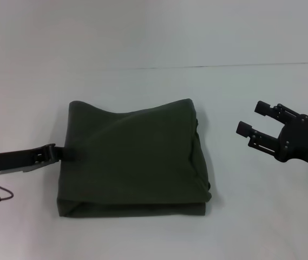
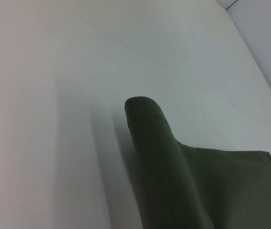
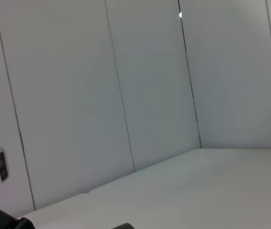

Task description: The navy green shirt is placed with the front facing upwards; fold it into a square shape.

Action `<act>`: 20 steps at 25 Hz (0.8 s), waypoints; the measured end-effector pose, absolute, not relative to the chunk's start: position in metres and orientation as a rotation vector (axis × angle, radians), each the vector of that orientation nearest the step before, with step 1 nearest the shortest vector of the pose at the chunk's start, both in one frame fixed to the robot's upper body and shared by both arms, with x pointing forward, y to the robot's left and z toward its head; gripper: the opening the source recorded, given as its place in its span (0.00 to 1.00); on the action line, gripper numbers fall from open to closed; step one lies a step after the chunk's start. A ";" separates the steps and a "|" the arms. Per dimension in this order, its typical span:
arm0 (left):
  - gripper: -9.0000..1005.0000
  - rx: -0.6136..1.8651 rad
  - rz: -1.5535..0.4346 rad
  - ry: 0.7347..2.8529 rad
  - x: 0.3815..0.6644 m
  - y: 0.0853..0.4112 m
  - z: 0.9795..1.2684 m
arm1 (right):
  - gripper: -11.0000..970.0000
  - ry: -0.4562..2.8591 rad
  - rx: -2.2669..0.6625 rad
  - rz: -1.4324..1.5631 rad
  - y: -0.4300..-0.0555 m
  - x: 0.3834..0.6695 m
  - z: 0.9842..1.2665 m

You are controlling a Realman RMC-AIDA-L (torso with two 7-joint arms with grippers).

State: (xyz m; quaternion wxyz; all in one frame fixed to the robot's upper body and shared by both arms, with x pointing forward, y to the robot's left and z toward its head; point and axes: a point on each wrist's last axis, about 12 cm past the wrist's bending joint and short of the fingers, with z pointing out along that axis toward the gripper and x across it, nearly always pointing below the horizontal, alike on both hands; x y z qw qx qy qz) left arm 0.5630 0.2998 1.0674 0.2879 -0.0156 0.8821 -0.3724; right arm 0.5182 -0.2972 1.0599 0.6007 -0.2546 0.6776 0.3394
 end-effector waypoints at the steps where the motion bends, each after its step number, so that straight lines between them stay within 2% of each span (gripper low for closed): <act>1: 0.04 -0.048 -0.996 2.355 0.561 0.301 1.067 | 0.85 1.572 -0.590 0.787 -0.297 0.519 1.060; 12: 0.04 -0.085 -1.055 2.330 0.553 0.307 1.067 | 0.85 1.578 -0.630 0.793 -0.289 0.529 1.063; 18: 0.12 -0.142 -1.060 2.306 0.551 0.315 1.067 | 0.85 1.578 -0.644 0.794 -0.286 0.533 1.065; 20: 0.20 -0.162 -1.053 2.297 0.549 0.320 1.067 | 0.85 1.586 -0.654 0.796 -0.284 0.534 1.064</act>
